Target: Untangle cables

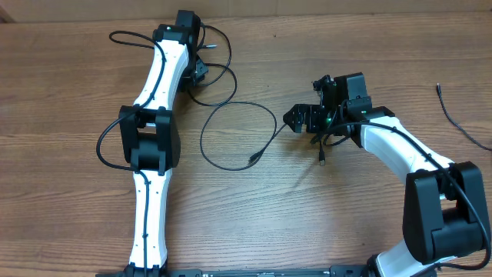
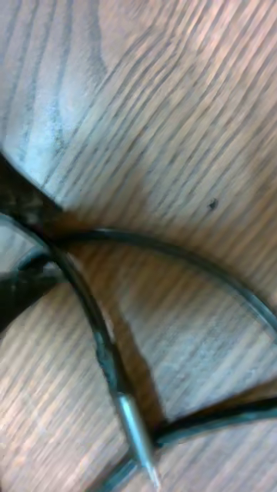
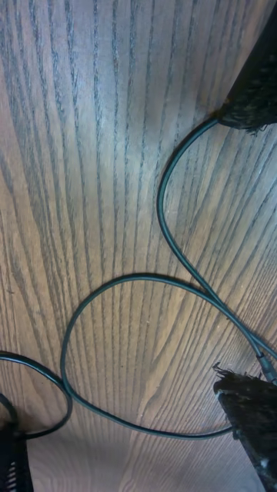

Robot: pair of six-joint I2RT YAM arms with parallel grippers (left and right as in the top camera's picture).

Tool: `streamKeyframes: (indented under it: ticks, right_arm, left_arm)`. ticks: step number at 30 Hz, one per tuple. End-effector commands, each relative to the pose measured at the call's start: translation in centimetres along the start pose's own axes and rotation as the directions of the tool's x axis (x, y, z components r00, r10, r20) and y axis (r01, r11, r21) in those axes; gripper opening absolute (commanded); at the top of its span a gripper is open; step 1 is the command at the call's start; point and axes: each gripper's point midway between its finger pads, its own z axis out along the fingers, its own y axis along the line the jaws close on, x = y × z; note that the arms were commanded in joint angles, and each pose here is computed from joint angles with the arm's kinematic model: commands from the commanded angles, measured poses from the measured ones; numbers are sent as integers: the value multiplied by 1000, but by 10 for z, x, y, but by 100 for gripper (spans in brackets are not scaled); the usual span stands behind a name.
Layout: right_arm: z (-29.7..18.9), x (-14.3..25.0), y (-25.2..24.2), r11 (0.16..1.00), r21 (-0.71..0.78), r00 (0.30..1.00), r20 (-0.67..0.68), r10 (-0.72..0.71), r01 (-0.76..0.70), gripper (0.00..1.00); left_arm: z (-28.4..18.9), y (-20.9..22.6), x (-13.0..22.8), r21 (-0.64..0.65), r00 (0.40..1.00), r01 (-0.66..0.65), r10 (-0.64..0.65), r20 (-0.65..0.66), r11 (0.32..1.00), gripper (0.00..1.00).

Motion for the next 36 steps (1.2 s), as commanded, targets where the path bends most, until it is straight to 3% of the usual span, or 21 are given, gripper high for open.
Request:
streamKeyframes:
  ticks: [1, 7, 11, 23, 26, 30, 36]
  right_arm:
    - [0, -1, 0, 1000, 4, 1000, 5, -8, 8, 100]
    - [0, -1, 0, 1000, 4, 1000, 5, -8, 8, 100]
    - [0, -1, 0, 1000, 4, 1000, 5, -8, 8, 100]
    - [0, -1, 0, 1000, 4, 1000, 5, -8, 8, 100]
    - [0, -1, 0, 1000, 4, 1000, 5, -8, 8, 100]
    - [0, -1, 0, 1000, 4, 1000, 5, -8, 8, 100]
    - [0, -2, 8, 999, -38, 1000, 6, -13, 13, 100]
  left_arm:
    - [-1, 10, 11, -34, 999, -30, 28, -42, 999, 5]
    - [-5, 37, 6, -163, 996, -85, 83, -20, 983, 4]
    - [-19, 45, 1, -178, 990, -138, 135, -29, 974, 4]
    - [-111, 51, -25, -111, 982, -173, 180, 57, 979, 4]
    - [-131, 40, -26, -38, 969, -230, 232, 84, 973, 4]
    - [-150, 25, -26, 38, 964, -239, 233, 127, 970, 4]
    - [-153, 23, -27, 46, 967, -221, 213, 139, 974, 4]
